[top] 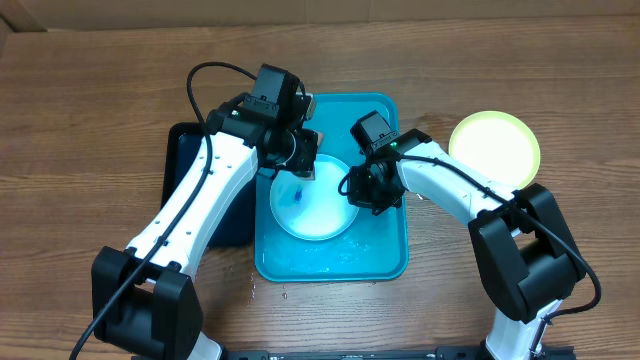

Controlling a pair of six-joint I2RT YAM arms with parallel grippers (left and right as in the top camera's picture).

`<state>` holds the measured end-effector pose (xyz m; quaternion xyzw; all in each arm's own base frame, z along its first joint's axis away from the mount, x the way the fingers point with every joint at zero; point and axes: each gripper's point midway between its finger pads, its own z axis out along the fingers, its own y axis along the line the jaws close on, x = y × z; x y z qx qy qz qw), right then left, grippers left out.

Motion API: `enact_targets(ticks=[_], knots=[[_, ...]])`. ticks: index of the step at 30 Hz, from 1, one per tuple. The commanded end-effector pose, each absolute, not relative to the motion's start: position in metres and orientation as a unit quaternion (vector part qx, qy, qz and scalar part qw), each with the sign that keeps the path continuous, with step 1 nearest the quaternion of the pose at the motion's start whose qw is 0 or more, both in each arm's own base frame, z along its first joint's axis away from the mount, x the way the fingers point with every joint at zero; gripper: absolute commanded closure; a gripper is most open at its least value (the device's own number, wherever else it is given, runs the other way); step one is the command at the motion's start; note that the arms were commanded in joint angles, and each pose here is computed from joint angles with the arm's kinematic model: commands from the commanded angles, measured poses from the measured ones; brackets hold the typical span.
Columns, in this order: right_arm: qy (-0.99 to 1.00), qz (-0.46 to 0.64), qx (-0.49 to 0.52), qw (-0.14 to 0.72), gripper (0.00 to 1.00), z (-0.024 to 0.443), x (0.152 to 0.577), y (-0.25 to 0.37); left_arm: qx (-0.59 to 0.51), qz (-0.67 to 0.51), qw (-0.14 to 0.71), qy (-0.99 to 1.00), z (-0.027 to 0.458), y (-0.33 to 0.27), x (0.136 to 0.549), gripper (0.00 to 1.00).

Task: Clean dirty plates on tray and stack at the side
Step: 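Lift the sponge and bring it over the white plate, then scrub the blue stain with the sponge while the right gripper holds the plate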

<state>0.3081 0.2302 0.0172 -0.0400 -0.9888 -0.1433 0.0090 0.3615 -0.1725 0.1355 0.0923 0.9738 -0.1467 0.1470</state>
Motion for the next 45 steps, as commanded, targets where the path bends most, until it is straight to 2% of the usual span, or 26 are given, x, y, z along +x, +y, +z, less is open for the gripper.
enact_targets(ticks=[1,7,10,14,23,34,40,45], knots=[[-0.988,-0.148,-0.035,0.007,0.81,0.017,0.308,0.233,0.078,-0.147,0.13,0.977,0.13,-0.173,0.356,0.96],[-0.988,-0.15,-0.035,0.005,0.8,0.017,0.308,0.234,0.063,-0.136,0.1,0.984,0.124,-0.167,0.344,0.96],[-0.989,-0.146,-0.036,0.012,0.87,0.017,0.305,0.232,0.062,-0.133,0.091,0.985,0.12,-0.166,0.341,0.96],[-0.989,-0.143,-0.037,0.017,0.9,0.016,0.303,0.23,0.062,-0.131,0.085,0.986,0.115,-0.165,0.34,0.96],[-0.988,-0.144,-0.049,0.03,0.89,0.016,0.298,0.23,0.061,-0.126,0.07,0.988,0.09,-0.162,0.329,0.96],[-0.988,-0.145,-0.049,0.031,0.89,0.017,0.298,0.231,0.071,-0.121,0.107,0.984,0.085,-0.162,0.345,0.96],[-0.987,-0.153,-0.047,0.019,0.96,0.017,0.304,0.234,0.071,-0.119,0.101,0.985,0.081,-0.162,0.344,0.96],[-0.986,-0.157,-0.046,0.012,0.96,0.018,0.307,0.236,0.075,-0.113,0.082,0.987,0.069,-0.162,0.341,0.96]])
